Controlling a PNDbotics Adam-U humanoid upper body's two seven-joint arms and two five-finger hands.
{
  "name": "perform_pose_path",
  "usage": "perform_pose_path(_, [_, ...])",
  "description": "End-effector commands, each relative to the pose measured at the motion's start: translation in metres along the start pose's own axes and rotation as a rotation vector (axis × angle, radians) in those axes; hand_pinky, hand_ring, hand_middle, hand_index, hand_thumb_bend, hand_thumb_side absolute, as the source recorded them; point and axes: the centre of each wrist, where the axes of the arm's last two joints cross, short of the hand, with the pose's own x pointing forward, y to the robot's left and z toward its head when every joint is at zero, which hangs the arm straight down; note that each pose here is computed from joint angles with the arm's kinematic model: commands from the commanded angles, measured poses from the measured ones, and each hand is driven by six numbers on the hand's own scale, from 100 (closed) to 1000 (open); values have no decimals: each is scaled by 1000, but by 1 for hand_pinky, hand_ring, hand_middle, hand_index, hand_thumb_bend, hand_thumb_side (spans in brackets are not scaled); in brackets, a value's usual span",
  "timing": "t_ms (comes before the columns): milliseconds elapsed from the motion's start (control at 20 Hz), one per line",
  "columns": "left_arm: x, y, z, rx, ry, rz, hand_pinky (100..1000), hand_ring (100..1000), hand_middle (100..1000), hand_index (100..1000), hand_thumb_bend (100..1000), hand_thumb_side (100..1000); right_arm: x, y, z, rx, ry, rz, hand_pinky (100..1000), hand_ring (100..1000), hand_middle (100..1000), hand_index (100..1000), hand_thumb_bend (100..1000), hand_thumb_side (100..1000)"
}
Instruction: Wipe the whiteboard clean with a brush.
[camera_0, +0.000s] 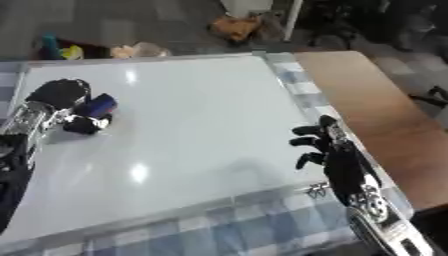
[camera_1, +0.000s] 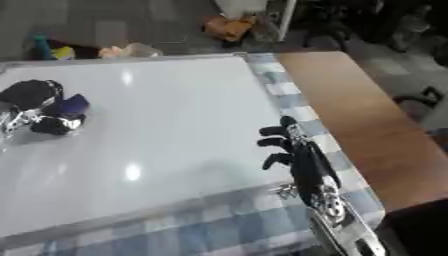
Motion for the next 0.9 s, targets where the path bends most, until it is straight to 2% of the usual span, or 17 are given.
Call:
perform_pose_path(50, [8, -15, 0, -54, -39, 6, 656, 683, 612, 249, 1000, 637, 7, -1, -3, 6, -24, 10, 378, 686, 699, 657, 100, 1000])
perform_pose_path(550, [45, -19, -3, -83, -196, 90, 621, 628, 564, 273, 965, 640, 7, -1, -3, 6, -25, 8, 378, 685, 700, 657, 100, 1000])
perform_pose_path(600, [49, -19, -3, -84, -210, 90, 620, 628, 564, 273, 964, 641, 7, -1, -3, 6, -25, 8, 378, 685, 700, 657, 100, 1000])
perform_pose_path(650, [53, -18, -3, -84, -225, 89, 620, 628, 565, 273, 1000, 659, 7, -1, -3, 6, -25, 8, 378, 686, 700, 657, 100, 1000])
perform_pose_path(700, [57, -17, -3, -82, -241, 84, 620, 628, 565, 273, 958, 641, 7, -1, -3, 6, -24, 8, 378, 686, 700, 657, 100, 1000])
perform_pose_path(900, [69, -12, -2, -70, -285, 64, 620, 629, 565, 273, 953, 643, 7, -1, -3, 6, -24, 9, 378, 685, 700, 657, 100, 1000])
